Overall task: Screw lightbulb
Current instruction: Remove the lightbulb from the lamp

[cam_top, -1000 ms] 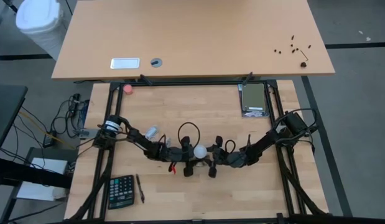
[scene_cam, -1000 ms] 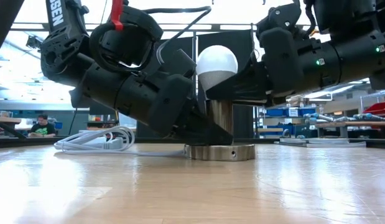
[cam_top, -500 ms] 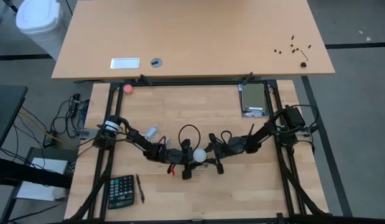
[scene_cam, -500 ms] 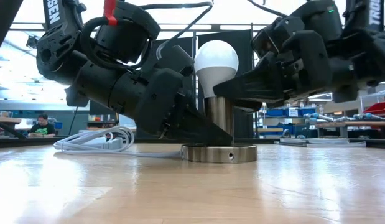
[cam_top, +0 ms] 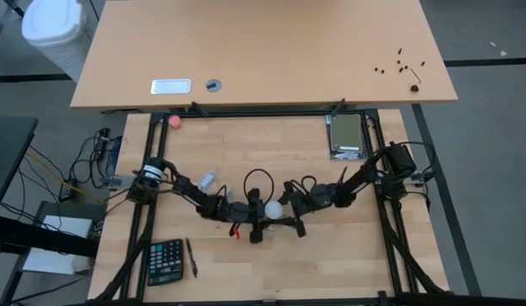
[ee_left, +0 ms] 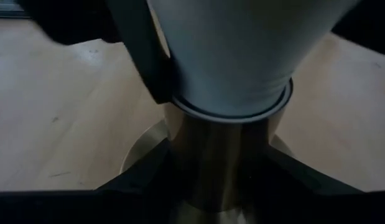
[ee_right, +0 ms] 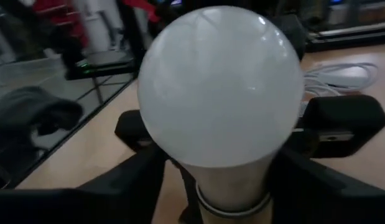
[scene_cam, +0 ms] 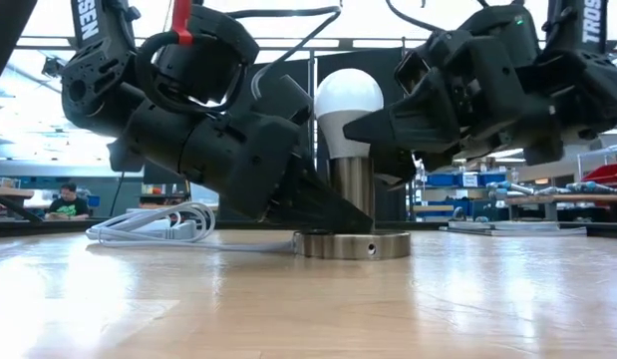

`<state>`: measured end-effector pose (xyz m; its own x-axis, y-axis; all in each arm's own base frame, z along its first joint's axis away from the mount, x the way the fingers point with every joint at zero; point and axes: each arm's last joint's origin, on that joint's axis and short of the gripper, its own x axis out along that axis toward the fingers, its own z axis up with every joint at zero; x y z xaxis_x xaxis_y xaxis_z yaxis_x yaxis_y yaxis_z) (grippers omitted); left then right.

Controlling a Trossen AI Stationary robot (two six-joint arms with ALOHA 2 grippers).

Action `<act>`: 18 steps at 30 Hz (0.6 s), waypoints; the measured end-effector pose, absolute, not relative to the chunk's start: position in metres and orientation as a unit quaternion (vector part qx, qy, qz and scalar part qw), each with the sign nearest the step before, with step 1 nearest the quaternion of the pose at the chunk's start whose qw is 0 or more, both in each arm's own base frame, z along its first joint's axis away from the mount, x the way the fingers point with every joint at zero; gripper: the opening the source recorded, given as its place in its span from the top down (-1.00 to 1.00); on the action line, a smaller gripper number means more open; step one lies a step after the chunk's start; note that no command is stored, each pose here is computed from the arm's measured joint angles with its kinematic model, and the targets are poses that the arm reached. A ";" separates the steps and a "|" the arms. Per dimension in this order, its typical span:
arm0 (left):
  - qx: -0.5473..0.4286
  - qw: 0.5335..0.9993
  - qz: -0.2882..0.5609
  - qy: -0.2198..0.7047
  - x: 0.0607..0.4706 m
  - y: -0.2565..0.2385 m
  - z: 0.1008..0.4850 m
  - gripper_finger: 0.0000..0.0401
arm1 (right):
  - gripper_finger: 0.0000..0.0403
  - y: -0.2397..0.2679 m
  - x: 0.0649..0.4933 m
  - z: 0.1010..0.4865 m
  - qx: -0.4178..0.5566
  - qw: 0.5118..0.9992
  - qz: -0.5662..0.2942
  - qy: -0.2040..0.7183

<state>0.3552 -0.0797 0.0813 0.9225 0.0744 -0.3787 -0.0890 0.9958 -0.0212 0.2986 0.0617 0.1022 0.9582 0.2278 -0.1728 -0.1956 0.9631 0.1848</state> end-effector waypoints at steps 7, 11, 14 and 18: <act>-0.019 0.980 0.052 0.191 0.356 -0.078 0.081 0.02 | -0.63 0.099 0.285 0.103 0.039 0.994 -0.056 0.083; -0.018 0.980 0.054 0.191 0.356 -0.078 0.081 0.02 | -0.61 0.118 0.283 0.109 0.023 0.985 -0.157 0.064; -0.021 0.980 0.054 0.191 0.356 -0.078 0.081 0.02 | -0.56 0.128 0.286 0.110 0.035 0.975 -0.210 0.065; -0.021 0.980 0.054 0.191 0.355 -0.078 0.081 0.02 | -0.53 0.134 0.297 0.113 0.040 0.970 -0.223 0.087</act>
<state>0.3555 -0.0784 0.0811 0.9211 0.0973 -0.3769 -0.1131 0.9934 -0.0198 0.2969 0.1343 0.1127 0.8856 -0.4254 -0.1863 0.4392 0.8976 0.0382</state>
